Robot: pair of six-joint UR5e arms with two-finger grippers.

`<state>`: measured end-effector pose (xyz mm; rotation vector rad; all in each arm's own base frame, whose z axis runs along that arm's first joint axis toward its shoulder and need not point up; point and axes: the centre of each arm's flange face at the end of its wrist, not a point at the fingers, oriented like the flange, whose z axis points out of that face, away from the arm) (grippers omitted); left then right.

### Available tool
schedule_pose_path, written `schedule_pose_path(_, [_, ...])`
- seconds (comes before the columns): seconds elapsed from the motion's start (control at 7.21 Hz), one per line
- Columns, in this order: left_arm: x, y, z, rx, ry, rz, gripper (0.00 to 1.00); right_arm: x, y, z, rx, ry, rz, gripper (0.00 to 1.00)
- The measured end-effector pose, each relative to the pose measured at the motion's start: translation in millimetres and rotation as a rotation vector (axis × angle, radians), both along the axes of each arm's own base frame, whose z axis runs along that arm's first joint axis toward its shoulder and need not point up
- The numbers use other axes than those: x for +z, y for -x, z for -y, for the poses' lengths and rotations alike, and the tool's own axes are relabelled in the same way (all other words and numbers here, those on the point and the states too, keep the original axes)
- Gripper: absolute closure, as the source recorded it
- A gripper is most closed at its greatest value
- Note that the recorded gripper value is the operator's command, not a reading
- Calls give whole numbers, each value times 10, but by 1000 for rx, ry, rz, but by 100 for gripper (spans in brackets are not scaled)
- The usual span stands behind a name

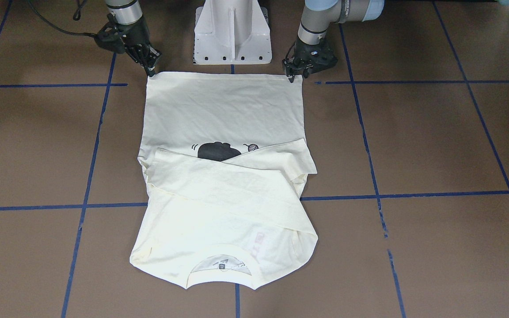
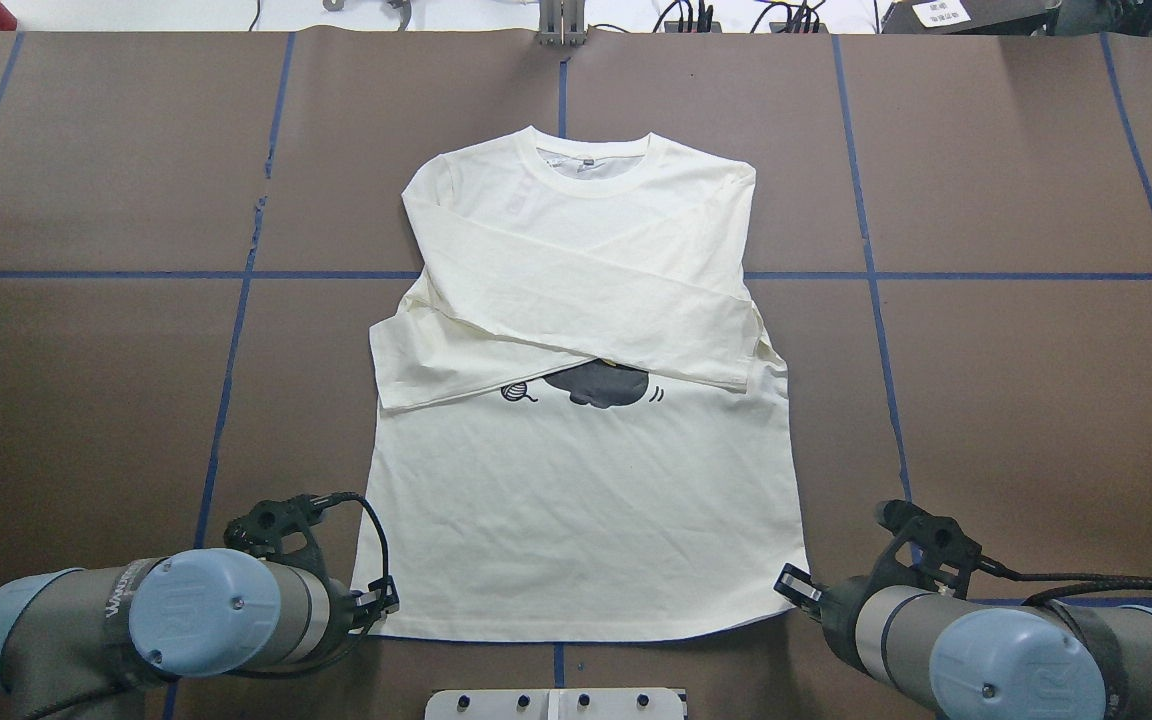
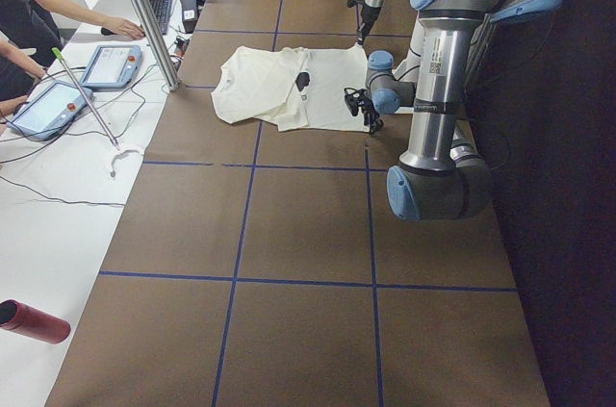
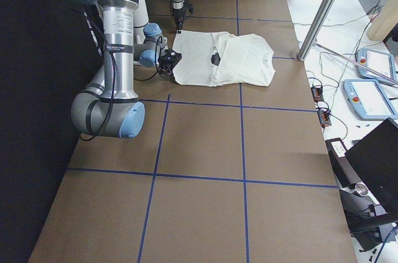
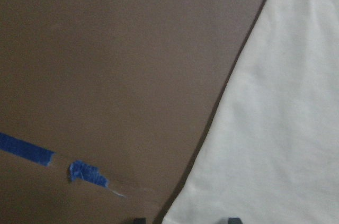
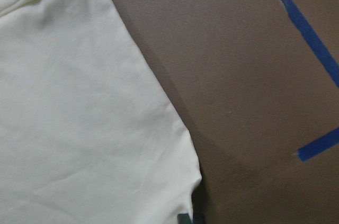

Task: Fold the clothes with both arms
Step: 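Move the left gripper to the hem and grasp both hem corners, then lift the hem with both grippers and fold it up toward the collar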

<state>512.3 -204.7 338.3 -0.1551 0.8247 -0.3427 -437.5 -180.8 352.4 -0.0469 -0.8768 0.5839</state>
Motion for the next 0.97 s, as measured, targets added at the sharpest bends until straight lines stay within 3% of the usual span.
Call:
schedule_pose_path(0.55, [-92, 46, -20, 5, 2, -10, 100, -3, 0, 0, 0, 0, 1, 100])
schedule_pose_path(0.97, [-596, 399, -276, 39, 26, -42, 100, -132, -267, -122, -25, 0, 26, 100])
